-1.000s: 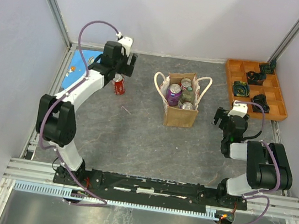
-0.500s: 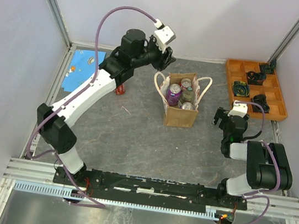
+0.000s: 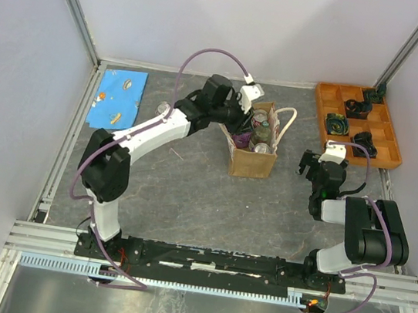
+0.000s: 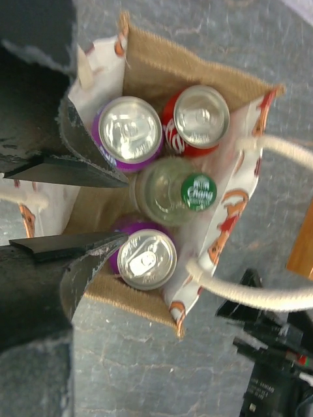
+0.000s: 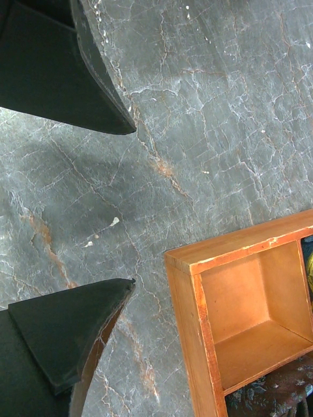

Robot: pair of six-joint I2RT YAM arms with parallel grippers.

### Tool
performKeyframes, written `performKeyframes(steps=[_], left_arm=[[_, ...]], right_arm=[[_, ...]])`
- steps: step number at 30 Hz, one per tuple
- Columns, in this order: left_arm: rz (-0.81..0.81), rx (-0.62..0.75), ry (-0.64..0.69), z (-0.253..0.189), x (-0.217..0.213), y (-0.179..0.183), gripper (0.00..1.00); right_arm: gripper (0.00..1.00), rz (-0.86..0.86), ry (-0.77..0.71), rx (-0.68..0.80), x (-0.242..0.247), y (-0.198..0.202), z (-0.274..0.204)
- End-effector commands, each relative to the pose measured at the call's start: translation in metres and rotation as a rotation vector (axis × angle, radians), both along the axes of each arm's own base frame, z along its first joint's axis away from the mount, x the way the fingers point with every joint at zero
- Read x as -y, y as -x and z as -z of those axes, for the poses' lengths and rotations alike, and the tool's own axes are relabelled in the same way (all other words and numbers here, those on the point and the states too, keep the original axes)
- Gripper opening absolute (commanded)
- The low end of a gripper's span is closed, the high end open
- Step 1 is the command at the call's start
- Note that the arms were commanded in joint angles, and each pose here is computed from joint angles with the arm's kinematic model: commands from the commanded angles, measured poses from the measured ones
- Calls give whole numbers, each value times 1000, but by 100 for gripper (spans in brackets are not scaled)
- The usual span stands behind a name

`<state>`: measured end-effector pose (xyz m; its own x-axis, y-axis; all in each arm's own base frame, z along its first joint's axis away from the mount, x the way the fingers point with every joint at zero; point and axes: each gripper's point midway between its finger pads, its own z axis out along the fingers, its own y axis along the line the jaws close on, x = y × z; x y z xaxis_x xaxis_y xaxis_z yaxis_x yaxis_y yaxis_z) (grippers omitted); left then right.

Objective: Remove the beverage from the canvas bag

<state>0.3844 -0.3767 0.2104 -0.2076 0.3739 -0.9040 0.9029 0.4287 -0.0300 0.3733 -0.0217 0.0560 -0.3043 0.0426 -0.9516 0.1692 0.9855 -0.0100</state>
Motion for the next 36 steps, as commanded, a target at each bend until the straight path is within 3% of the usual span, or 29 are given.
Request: performKeyframes(steps=[1,8,13,19,36], left_arm=[[78,-21,5,13,20,21,42],[125,-68,-40,48,28,40,55],[116,-43,-61,69,30,43,77],[142,8,-42,72,33,49,90],[180,-9,-11,71,56,49,93]], right_arm=[[99,-2,6,50,1,-10,-15],[99,-2,7,52,1,-11,-16],[99,-2,7,50,1,-11,-15],[99,-7,8,49,0,-11,-15],[99,-5,9,50,1,-11,-16]])
